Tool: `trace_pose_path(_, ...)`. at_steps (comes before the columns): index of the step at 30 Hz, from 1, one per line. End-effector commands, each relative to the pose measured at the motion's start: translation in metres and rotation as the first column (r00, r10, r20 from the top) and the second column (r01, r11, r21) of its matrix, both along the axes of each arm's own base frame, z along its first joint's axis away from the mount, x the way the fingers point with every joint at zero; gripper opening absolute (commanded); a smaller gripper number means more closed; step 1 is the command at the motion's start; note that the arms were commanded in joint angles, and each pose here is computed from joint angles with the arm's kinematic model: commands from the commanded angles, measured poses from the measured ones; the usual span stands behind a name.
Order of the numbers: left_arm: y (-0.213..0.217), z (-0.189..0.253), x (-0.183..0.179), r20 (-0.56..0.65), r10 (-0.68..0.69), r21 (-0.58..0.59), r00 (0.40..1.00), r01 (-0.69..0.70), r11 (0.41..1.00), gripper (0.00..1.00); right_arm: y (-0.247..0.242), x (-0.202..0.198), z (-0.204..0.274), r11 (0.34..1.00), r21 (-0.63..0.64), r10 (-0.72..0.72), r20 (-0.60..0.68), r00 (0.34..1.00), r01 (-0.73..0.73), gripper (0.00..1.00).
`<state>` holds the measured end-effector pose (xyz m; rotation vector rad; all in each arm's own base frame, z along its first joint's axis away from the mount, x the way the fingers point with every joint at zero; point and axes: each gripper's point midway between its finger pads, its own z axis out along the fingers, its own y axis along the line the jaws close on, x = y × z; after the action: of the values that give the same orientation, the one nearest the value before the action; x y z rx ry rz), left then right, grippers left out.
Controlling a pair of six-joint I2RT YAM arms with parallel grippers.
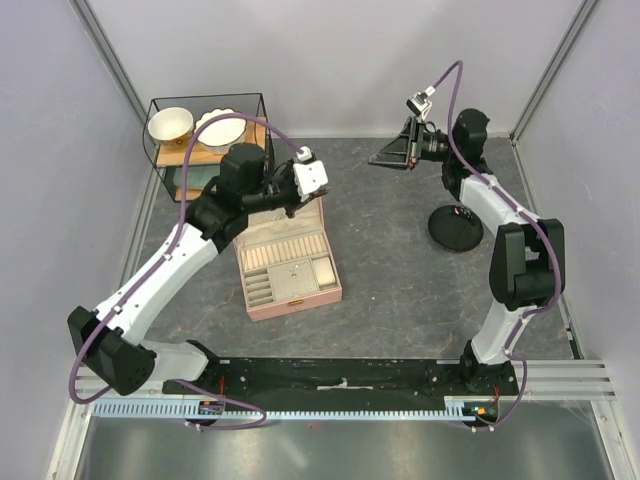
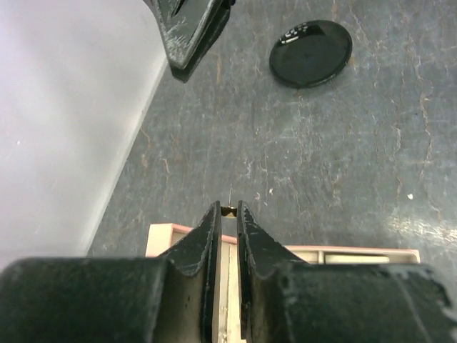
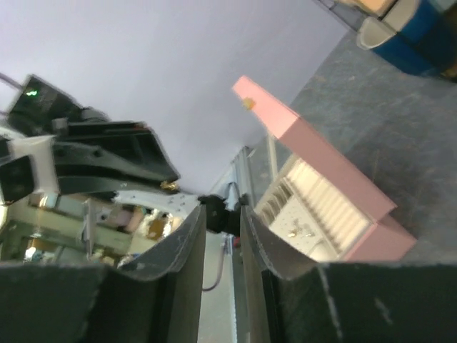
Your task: Organize the mixed jewelry
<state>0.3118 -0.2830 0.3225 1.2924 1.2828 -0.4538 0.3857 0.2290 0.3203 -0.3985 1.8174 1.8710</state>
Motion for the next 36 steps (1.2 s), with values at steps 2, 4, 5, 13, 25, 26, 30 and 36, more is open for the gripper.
trace_pose_path(2, 0.038, -0.038, -0.030, -0.263, 0.091, 0.275, 0.960, -0.016, 0.961, 0.02, -0.012, 0.023, -0.028, 0.936, -0.320, -0.114, 0.122, 0.986, 0.148, 0.32)
trace_pose_path(4, 0.050, -0.047, -0.029, -0.289, 0.153, 0.337, 0.945, -0.050, 0.940, 0.02, -0.016, 0.032, -0.022, 0.912, -0.361, -0.127, 0.204, 0.971, 0.195, 0.33)
trace_pose_path(5, 0.055, -0.049, -0.033, -0.302, 0.171, 0.362, 0.938, -0.054, 0.931, 0.02, -0.020, 0.035, -0.024, 0.892, -0.389, -0.155, 0.213, 0.965, 0.229, 0.34)
trace_pose_path(13, 0.088, -0.093, -0.068, -0.439, 0.280, 0.495, 0.854, -0.030, 0.868, 0.02, -0.037, 0.046, -0.035, 0.662, -0.607, -0.205, 0.417, 0.886, 0.439, 0.38)
trace_pose_path(25, 0.123, -0.142, -0.076, -0.396, 0.444, 0.732, 0.804, -0.016, 0.681, 0.02, -0.016, 0.024, -0.063, 0.554, -0.705, -0.087, 0.481, 0.872, 0.444, 0.39)
trace_pose_path(26, 0.124, -0.146, -0.078, -0.390, 0.451, 0.747, 0.803, -0.010, 0.664, 0.02, -0.015, 0.024, -0.062, 0.553, -0.704, -0.085, 0.483, 0.871, 0.445, 0.39)
trace_pose_path(30, 0.125, -0.163, -0.081, -0.351, 0.478, 0.815, 0.805, 0.011, 0.580, 0.01, -0.016, 0.022, -0.057, 0.552, -0.699, -0.086, 0.496, 0.864, 0.456, 0.39)
trace_pose_path(36, 0.124, -0.183, -0.084, -0.334, 0.496, 0.870, 0.801, 0.059, 0.490, 0.02, -0.019, 0.015, -0.060, 0.548, -0.704, -0.080, 0.494, 0.866, 0.452, 0.39)
